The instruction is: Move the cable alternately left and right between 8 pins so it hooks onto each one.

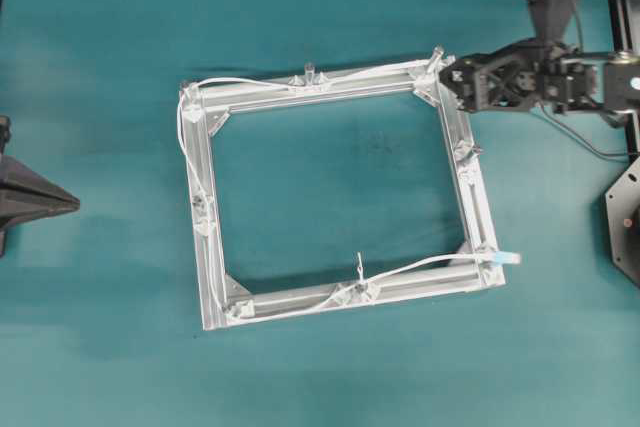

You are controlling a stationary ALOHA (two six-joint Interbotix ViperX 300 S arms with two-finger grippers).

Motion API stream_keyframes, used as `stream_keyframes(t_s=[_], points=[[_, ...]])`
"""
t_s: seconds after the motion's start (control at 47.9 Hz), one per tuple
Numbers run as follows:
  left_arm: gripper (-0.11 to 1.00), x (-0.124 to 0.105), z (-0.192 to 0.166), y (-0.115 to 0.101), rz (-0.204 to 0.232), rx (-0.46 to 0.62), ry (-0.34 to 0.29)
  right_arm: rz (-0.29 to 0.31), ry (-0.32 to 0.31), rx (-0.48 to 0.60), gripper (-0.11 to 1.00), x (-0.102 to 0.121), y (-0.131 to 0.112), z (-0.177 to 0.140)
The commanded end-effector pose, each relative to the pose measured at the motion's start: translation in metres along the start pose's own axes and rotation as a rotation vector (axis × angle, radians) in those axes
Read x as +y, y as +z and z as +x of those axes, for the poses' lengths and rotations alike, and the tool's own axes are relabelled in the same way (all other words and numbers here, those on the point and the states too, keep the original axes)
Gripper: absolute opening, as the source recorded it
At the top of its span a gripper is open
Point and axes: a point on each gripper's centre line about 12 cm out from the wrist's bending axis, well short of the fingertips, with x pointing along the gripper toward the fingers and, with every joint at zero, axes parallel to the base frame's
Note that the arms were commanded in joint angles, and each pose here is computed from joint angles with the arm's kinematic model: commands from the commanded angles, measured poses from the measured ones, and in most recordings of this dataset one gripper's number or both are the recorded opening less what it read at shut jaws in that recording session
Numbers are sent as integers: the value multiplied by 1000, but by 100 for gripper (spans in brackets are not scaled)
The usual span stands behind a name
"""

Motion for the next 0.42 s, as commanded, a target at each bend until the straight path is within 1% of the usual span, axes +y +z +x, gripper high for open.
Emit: stream_keyframes(t_s=[0.0, 0.188, 0.313, 0.396], points=[[1, -2, -1, 11, 5, -26, -6, 23, 49, -39, 71, 5, 5, -16], [1, -2, -1, 11, 5, -24, -6, 75, 103, -76, 71, -4, -3, -42], [1, -1, -1, 11, 4, -26, -4, 75, 145, -116, 71, -10, -8, -60], [1, -2, -1, 11, 5, -24, -6, 65, 195, -153, 71, -9, -7, -73]])
